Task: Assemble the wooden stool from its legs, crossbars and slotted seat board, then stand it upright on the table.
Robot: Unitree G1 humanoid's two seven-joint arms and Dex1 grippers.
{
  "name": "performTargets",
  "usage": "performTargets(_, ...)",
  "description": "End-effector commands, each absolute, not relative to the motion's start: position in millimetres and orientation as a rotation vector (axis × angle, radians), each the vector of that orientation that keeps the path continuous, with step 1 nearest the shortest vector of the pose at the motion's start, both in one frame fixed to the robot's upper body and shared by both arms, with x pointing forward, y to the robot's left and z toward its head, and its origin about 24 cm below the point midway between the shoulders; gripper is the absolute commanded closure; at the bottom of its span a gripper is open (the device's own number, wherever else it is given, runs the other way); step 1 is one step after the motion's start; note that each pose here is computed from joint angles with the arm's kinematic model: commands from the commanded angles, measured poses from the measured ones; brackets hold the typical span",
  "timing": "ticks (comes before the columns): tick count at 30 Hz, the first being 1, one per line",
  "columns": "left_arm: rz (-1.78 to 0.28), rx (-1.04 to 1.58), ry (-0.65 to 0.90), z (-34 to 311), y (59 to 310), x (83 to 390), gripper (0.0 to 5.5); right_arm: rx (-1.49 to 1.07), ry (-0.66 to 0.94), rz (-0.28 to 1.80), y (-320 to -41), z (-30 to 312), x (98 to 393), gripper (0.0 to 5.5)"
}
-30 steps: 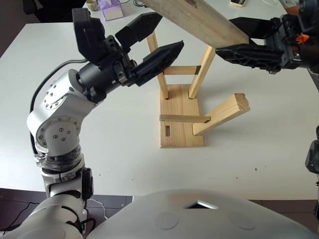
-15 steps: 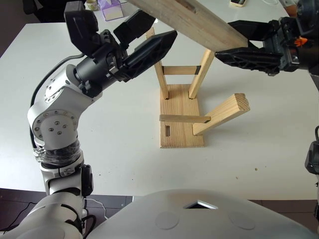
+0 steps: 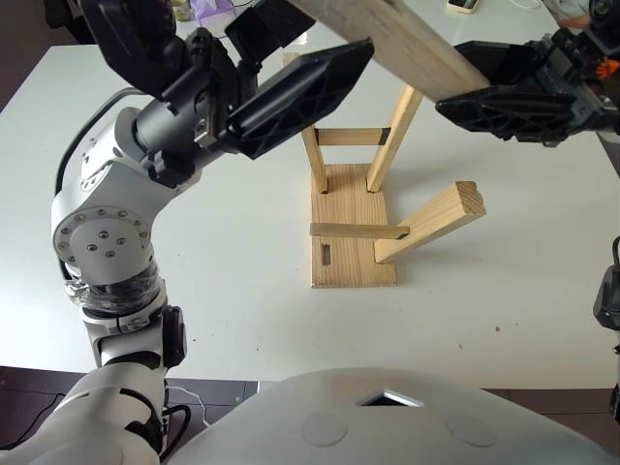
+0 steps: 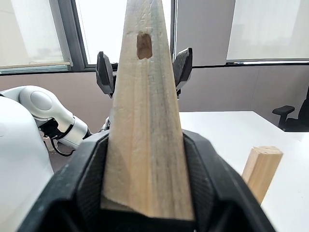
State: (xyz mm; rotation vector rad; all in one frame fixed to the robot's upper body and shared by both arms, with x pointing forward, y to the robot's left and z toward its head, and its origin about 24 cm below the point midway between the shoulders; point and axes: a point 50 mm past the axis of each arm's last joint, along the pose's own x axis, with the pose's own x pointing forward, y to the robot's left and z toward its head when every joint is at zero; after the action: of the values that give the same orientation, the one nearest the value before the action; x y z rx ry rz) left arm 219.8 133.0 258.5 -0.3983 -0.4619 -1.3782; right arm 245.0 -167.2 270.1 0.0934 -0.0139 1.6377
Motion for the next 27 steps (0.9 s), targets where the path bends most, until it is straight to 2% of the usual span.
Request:
performTargets(1, -1.405, -0.386, -0.482, 264.8, 129.3, 218.2, 1.26, 0.048, 0.001, 1.688, -165.2, 272.9, 240.7, 3.46)
performTargets(7, -1.456, -0.354, -0.476, 264.7, 125.9, 213.1, 1.26, 0.031, 0.014, 1.704, -163.8, 269.9, 241.8, 3.46)
performTargets(21, -1.492, -0.376, -0.479, 259.3, 130.3, 207.8, 3.40, 0.025, 0.036, 1.717, -166.9, 269.5, 245.1, 3.46)
performTargets(27, -1.482, -0.360, -0.443, 253.1, 132.2, 210.8, 3.40, 0.011, 0.036, 1.723, -168.0, 270.7, 247.0, 3.46)
